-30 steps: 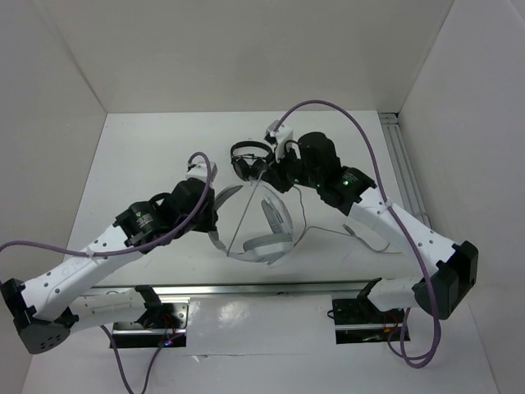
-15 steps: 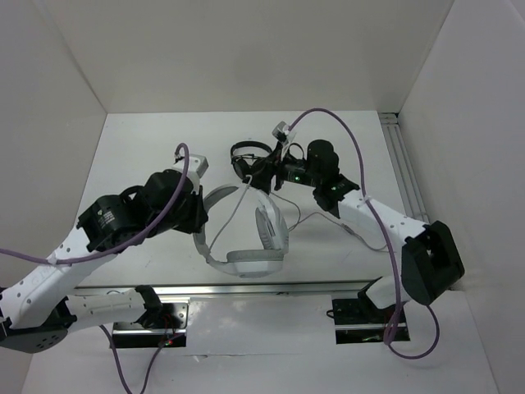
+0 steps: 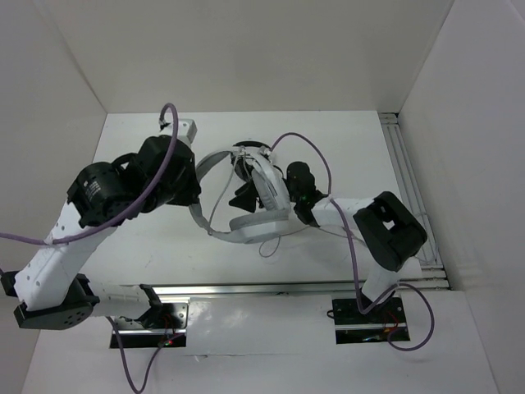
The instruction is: Wrap the headphones
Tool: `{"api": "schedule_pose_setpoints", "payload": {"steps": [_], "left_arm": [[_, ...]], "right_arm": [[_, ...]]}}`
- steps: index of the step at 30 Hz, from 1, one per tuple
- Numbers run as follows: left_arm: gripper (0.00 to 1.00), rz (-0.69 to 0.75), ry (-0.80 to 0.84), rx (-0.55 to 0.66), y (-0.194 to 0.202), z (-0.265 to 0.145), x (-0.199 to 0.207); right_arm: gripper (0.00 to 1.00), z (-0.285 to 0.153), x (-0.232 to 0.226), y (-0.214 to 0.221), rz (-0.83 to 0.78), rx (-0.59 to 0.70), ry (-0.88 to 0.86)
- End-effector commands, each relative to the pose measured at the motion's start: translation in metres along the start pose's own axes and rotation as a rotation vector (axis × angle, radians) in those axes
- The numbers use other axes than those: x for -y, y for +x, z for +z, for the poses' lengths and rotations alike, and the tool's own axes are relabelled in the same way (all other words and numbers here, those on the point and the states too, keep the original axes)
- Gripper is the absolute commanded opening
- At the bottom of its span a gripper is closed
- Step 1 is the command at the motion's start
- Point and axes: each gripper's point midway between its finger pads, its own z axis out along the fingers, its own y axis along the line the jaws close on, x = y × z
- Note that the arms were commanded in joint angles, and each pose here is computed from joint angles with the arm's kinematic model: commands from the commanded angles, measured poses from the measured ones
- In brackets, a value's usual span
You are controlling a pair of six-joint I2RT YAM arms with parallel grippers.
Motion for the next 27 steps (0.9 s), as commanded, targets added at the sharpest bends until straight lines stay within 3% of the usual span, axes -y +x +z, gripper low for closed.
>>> {"api": "schedule_pose_setpoints", "payload": {"steps": [1,4,6,10,12,18,27], "left_arm": [[0.00,-0.192,-0.023,0.140,-0.041,-0.021,-0.013],[0.00,-0.279,-0.018,0.218,-0.072,-0.025,-0.020],[0.00,-0.328,-0.062,0.244,-0.085,-0.019,-0.031],[0.00,-0.397,-0.084,0.253,-0.110,0.007,-0.041],[0.00,-0.431,-0.135,0.254,-0.121,0.026,-0.059],[0.00,-0.517,-0.281,0.233,-0.137,0.079,-0.111],[0.00,-0.654,-0.273,0.188,-0.134,0.117,-0.126]], "right_arm": [[0.66,0.005,-0.019,-0.007,-0.061,0.076,-0.084],[0.56,0.006,-0.022,0.013,-0.029,0.075,-0.109],[0.35,0.008,-0.024,0.028,0.020,0.064,-0.131],[0.12,0.007,-0.052,0.045,0.038,0.079,-0.218],[0.10,0.004,-0.063,0.052,0.048,0.078,-0.245],[0.18,-0.008,-0.117,0.078,0.029,0.004,-0.315],[0.40,0.008,-0.201,0.089,-0.006,-0.017,-0.461]]}}
